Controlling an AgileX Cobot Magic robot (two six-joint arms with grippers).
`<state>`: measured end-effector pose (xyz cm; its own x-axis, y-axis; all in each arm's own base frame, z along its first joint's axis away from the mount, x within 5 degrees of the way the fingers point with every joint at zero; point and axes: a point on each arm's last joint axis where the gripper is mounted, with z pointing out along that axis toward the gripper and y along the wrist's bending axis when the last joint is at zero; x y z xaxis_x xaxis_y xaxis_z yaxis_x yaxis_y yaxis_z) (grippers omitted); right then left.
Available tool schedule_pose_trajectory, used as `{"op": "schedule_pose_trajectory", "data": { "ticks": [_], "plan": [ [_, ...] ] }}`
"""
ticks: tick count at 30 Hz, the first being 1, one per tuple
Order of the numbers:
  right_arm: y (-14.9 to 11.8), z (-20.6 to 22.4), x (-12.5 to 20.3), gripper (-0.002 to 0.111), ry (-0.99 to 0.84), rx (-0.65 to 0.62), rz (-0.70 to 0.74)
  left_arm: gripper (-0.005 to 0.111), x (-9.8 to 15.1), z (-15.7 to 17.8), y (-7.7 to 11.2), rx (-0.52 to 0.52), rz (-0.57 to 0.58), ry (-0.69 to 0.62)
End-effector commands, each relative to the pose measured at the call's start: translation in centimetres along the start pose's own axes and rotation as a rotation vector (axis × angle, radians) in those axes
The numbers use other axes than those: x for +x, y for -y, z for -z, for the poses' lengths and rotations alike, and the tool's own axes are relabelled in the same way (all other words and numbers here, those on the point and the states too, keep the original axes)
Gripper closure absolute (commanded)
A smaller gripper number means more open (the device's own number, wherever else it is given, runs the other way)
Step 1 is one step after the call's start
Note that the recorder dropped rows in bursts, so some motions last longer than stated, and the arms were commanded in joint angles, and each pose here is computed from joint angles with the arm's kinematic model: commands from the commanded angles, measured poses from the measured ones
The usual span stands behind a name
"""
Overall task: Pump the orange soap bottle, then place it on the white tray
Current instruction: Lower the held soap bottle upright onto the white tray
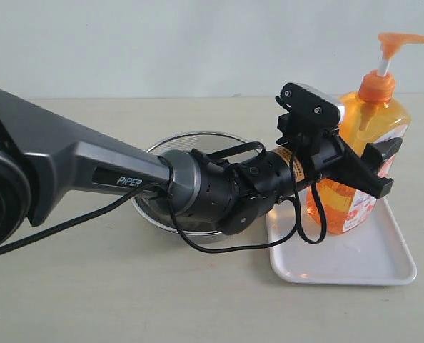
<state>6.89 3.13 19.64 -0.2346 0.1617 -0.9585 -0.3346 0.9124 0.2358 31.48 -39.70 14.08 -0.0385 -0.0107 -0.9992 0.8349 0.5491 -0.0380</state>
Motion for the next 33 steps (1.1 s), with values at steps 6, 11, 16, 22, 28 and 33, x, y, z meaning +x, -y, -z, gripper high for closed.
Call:
{"op": "schedule_pose_trajectory", "data": {
  "ticks": [6,11,16,22,28,33],
  "plan": [
    [-0.05,0.03,-0.03,0.108,0.003,-0.004,0.006,0.102,-1.67,-0.17,0.06,0.003,0.006,0.101],
    [-0.05,0.03,-0.03,0.108,0.003,-0.004,0.006,0.088,-1.67,-0.17,0.06,0.003,0.006,0.102],
    [-0.05,0.03,-0.03,0.108,0.003,-0.004,0.006,0.051,-1.67,-0.17,0.06,0.003,0.006,0.102],
    [-0.05,0.03,-0.03,0.108,0.003,-0.004,0.006,0.005,-1.57,-0.18,-0.22,-0.026,0.033,0.09],
    [-0.05,0.03,-0.03,0.108,0.003,-0.004,0.006,-0.003,-1.48,-0.18,-0.3,-0.036,0.031,0.081],
    [-0.05,0.03,-0.03,0.108,0.003,-0.004,0.006,-0.003,-1.44,-0.18,-0.31,-0.036,0.027,0.076]
  ]
}}
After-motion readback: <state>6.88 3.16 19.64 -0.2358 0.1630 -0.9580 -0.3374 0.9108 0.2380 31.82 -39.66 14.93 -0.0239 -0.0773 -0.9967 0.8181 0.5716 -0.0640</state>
